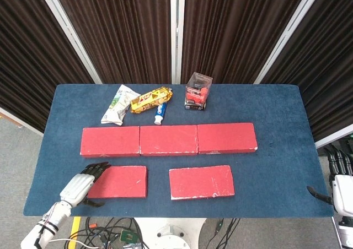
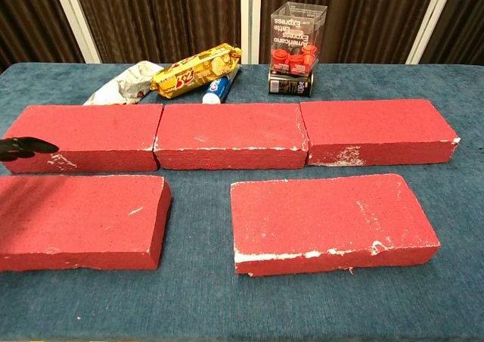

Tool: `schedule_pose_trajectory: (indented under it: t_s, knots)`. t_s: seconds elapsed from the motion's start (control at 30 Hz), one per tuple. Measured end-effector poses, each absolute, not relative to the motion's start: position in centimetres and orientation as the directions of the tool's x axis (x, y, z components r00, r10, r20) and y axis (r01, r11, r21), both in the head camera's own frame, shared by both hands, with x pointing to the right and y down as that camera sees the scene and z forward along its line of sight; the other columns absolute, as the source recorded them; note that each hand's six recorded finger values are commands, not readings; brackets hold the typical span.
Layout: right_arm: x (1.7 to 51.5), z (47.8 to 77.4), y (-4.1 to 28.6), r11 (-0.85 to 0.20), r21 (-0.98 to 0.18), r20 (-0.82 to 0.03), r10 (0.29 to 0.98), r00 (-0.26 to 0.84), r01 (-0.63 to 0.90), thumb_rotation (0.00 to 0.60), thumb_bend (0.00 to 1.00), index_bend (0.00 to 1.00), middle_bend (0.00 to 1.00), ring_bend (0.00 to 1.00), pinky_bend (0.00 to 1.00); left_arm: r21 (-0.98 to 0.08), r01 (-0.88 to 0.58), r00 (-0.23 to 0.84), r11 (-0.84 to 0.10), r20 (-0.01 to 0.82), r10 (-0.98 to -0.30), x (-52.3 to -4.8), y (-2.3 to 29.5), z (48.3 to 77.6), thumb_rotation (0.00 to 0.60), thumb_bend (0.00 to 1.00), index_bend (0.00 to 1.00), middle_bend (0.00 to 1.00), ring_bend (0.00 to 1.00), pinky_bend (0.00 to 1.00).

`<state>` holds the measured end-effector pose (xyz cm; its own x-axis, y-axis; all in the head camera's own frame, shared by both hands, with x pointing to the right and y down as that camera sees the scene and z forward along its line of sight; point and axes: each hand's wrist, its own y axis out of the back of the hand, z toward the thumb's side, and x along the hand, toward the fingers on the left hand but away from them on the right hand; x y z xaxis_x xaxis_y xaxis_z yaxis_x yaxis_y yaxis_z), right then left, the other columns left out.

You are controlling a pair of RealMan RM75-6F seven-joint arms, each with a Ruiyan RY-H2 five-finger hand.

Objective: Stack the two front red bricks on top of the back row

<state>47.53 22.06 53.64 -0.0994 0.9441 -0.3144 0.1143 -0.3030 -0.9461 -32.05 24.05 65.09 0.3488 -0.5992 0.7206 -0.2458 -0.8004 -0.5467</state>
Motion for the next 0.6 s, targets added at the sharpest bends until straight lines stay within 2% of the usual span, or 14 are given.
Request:
schedule_pose_trajectory:
  t_s: [0.33,0.6]
  knots:
    - [48.2,53.5,22.1,-0.301,-0.947,-0.313,0.943,-0.116,0.116,0.6,0.0,0.0,0.0,0.0,0.0,-0.53,-0.228,0.332,-0.817,0.746,-0.577,-31.2,24.1,67.2,0.6,0.0,0.0,0.0,0.0,0.0]
    - [48.2,53.7,22.1,-0.305,-0.945,-0.318,0.941,-0.118,0.118,0.6,0.0,0.0,0.0,0.0,0.0,-0.556,-0.179,0.326,-0.812,0.745,-0.582,-30.8,24.0,68.6,0.6,0.0,0.0,0.0,0.0,0.0]
